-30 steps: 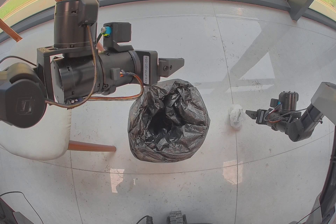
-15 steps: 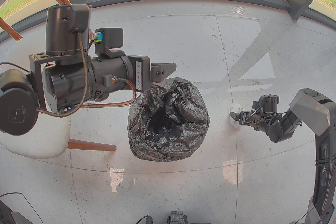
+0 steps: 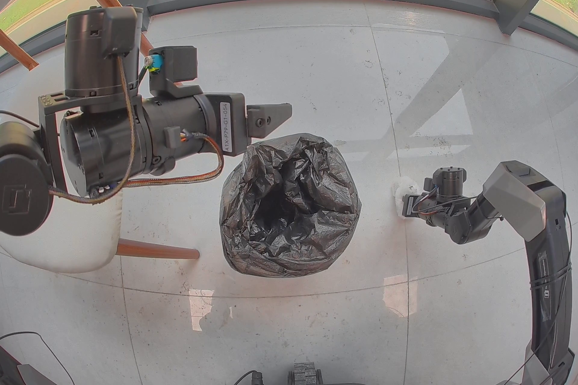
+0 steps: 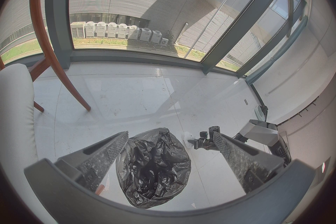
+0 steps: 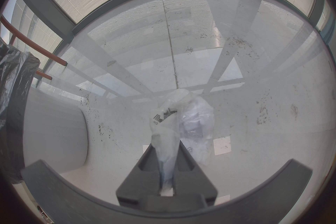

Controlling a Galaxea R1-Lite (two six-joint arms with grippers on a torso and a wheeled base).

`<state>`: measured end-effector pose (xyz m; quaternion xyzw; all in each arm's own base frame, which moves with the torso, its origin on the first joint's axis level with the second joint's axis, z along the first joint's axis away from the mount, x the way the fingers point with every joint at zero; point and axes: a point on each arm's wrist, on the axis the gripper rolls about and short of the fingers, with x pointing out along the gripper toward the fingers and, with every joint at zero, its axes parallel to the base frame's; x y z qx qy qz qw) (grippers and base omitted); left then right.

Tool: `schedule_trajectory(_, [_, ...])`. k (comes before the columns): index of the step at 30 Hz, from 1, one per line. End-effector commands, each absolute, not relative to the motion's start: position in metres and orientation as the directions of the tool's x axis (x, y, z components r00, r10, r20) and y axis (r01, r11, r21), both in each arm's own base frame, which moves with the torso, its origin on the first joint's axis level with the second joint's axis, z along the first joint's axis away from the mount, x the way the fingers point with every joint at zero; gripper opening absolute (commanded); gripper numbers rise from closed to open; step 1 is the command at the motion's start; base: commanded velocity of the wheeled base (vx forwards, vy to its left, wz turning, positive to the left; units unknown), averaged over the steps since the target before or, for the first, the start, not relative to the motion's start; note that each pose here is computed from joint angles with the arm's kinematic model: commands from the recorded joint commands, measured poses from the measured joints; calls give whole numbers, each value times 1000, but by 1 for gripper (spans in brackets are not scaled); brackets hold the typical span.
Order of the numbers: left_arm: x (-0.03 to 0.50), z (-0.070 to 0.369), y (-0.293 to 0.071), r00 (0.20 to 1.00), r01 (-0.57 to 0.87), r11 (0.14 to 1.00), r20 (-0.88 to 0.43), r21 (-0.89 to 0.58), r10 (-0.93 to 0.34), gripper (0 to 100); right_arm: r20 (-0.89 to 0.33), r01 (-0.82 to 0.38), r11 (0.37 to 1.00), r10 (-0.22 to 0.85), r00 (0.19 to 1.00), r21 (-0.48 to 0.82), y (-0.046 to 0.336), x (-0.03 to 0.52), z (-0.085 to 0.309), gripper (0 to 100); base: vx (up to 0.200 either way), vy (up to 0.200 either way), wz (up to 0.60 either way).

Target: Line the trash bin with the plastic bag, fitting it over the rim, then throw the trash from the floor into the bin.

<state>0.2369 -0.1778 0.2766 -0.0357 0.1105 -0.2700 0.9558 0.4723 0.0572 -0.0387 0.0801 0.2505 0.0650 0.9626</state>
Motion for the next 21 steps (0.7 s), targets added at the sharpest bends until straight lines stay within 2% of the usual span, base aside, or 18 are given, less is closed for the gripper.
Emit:
schedule_trajectory(1, [237, 278, -176, 835, 501, 855, -188, -129, -518, 100, -404, -75, 977, 152, 902, 199, 41, 452, 33, 0, 0, 0, 0])
schedule_trajectory(3, [238, 278, -176, 835, 501, 855, -188, -130, -518, 100, -380, -85, 973, 163, 911, 215, 38, 430, 77, 0, 0, 0, 0])
schedule_trajectory(5, [238, 278, -175, 835, 500, 856, -188, -130, -516, 100, -362, -122, 946, 232, 903, 302, 42, 392, 136, 0, 0, 0, 0])
schedule_trajectory(7, [240, 279, -174, 840, 494, 860, -185, -128, -510, 100, -368, -173, 889, 344, 864, 425, 60, 347, 188, 0, 0, 0, 0])
schedule_trajectory(9, [240, 279, -173, 841, 493, 860, -182, -129, -509, 100, -390, -218, 830, 452, 802, 514, 84, 301, 223, 0, 0, 0, 0])
schedule_trajectory(10, [240, 279, -173, 841, 493, 860, -182, -129, -509, 100, -400, -238, 805, 498, 769, 543, 93, 283, 232, 0, 0, 0, 0])
schedule_trajectory(11, [240, 279, -174, 841, 493, 860, -184, -127, -509, 100, -422, -279, 765, 575, 701, 580, 109, 255, 242, 0, 0, 0, 0])
schedule_trajectory(13, [240, 279, -174, 841, 494, 860, -184, -126, -509, 100, -441, -341, 725, 653, 616, 598, 124, 225, 250, 0, 0, 0, 0])
schedule_trajectory(17, [242, 280, -174, 841, 494, 860, -181, -128, -510, 100, -455, -409, 689, 712, 535, 598, 146, 209, 247, 0, 0, 0, 0])
schedule_trajectory(21, [242, 281, -174, 842, 494, 860, -175, -128, -510, 100, -440, -461, 655, 749, 494, 598, 173, 214, 239, 0, 0, 0, 0])
